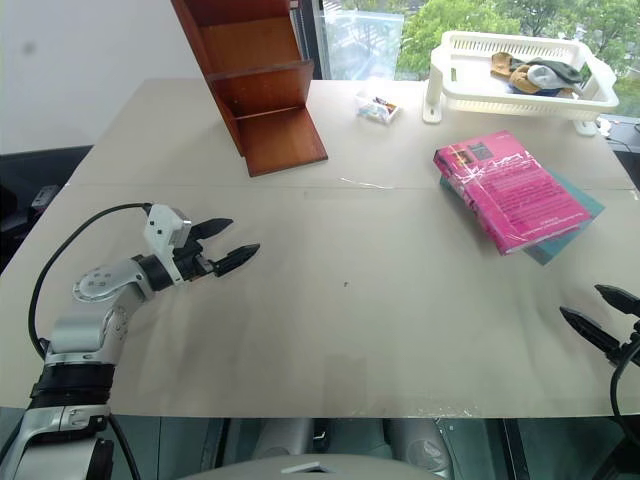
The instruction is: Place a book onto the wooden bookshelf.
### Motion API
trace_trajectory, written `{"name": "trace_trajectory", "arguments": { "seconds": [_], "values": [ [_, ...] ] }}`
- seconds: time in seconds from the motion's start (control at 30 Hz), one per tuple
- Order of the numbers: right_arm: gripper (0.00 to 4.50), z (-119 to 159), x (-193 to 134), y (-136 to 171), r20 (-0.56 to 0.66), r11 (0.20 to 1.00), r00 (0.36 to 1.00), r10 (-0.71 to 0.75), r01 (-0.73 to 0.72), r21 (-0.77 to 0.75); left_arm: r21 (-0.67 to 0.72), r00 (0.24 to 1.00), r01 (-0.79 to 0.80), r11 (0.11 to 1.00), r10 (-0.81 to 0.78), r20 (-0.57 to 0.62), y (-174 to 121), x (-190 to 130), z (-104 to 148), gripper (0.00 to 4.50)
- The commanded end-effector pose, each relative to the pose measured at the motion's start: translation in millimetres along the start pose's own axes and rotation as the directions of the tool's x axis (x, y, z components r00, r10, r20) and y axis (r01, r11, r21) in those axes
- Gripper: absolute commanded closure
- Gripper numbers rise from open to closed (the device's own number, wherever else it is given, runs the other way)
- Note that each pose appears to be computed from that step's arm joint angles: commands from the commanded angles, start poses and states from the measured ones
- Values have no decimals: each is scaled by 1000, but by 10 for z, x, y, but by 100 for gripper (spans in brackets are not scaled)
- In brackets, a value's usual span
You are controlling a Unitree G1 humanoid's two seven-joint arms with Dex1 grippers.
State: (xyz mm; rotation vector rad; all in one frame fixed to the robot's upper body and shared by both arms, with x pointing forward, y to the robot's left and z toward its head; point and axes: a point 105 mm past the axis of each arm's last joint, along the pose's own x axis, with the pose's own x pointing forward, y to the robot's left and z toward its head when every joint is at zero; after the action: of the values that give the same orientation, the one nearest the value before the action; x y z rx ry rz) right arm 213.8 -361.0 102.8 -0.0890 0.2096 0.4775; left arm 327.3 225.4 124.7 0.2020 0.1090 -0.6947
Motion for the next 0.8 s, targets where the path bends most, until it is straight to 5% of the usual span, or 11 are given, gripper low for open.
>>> {"name": "trace_trajectory", "arguments": {
  "seconds": [0.03,0.8],
  "values": [
    [0,94,-78,-46,20,999,1000,-13,14,-40,22,999,4,1000,-5,46,23,-108,132,7],
    [0,79,-34,-99,17,998,999,-51,51,-31,32,998,25,999,-27,53,-14,-188,169,7]
  ]
}}
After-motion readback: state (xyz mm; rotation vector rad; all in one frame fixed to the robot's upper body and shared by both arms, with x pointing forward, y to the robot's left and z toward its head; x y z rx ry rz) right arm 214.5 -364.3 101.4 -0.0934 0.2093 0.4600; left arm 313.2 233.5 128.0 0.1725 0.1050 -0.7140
